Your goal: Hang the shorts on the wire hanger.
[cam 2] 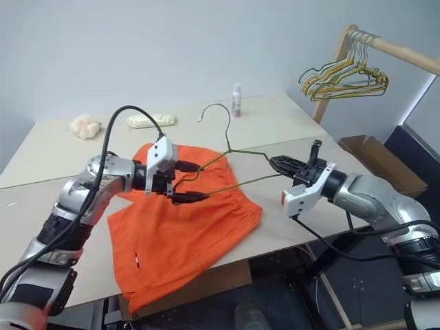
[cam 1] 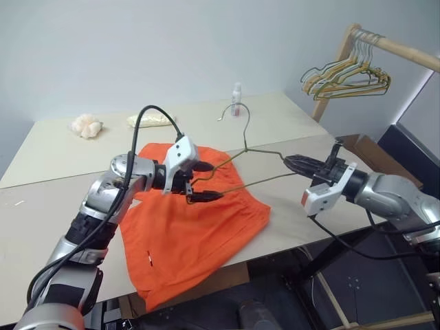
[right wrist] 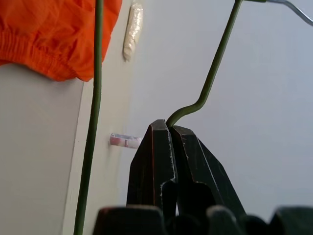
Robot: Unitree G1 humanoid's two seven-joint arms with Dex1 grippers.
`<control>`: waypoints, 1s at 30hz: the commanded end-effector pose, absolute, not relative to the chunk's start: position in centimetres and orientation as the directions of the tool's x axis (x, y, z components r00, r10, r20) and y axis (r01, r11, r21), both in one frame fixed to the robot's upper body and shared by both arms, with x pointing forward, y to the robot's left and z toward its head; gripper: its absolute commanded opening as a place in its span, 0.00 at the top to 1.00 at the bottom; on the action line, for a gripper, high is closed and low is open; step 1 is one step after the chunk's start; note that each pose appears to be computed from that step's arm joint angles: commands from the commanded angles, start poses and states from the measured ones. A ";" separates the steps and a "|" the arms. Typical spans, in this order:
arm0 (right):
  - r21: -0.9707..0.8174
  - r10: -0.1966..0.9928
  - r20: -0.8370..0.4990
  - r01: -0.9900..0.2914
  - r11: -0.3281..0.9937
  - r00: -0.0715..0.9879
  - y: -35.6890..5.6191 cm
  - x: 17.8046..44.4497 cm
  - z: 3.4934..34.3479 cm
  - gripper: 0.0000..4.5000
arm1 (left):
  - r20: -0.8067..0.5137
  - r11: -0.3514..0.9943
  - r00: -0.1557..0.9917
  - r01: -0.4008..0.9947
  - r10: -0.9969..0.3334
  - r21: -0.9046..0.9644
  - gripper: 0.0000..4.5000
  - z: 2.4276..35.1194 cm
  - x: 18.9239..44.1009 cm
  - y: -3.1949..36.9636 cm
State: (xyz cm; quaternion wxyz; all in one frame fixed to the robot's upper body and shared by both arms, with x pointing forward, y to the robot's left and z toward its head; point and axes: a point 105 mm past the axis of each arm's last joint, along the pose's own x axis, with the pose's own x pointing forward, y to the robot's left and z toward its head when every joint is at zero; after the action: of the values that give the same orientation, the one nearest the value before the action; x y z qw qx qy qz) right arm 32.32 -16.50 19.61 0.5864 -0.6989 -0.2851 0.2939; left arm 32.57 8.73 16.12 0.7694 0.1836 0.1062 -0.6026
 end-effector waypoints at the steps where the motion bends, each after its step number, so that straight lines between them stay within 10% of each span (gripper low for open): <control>1: -0.983 0.740 -0.008 0.130 -0.128 0.672 -16.7 32.6 21.8 0.99 | -0.429 0.180 0.241 0.967 -0.871 0.178 0.00 16.4 32.4 9.1; 6: -0.982 0.734 -0.004 0.136 -0.132 0.679 -16.9 32.9 21.9 1.00 | -0.441 0.224 0.277 0.960 -0.854 0.169 0.13 16.0 32.8 9.3; 18: -0.976 0.715 0.002 0.157 -0.150 0.699 -17.6 33.4 22.2 1.00 | -0.422 0.266 0.306 0.952 -0.854 0.151 0.99 16.4 33.0 10.1; 25: -0.981 0.743 -0.019 0.132 -0.143 0.669 -17.3 32.8 22.0 1.00 | -0.416 0.258 0.295 0.955 -0.860 0.146 1.00 16.6 32.8 10.0; 30: -0.989 0.798 -0.097 0.032 -0.143 0.595 -16.8 31.0 21.4 0.68 | -0.404 0.249 0.280 0.960 -0.871 0.130 1.00 16.9 32.6 10.4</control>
State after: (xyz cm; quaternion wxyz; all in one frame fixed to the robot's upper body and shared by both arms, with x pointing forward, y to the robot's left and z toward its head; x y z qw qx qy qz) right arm 31.97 -17.10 19.86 0.5840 -0.6896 -0.2815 0.3227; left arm 32.65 10.18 15.37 0.7765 0.1780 0.1501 -0.5856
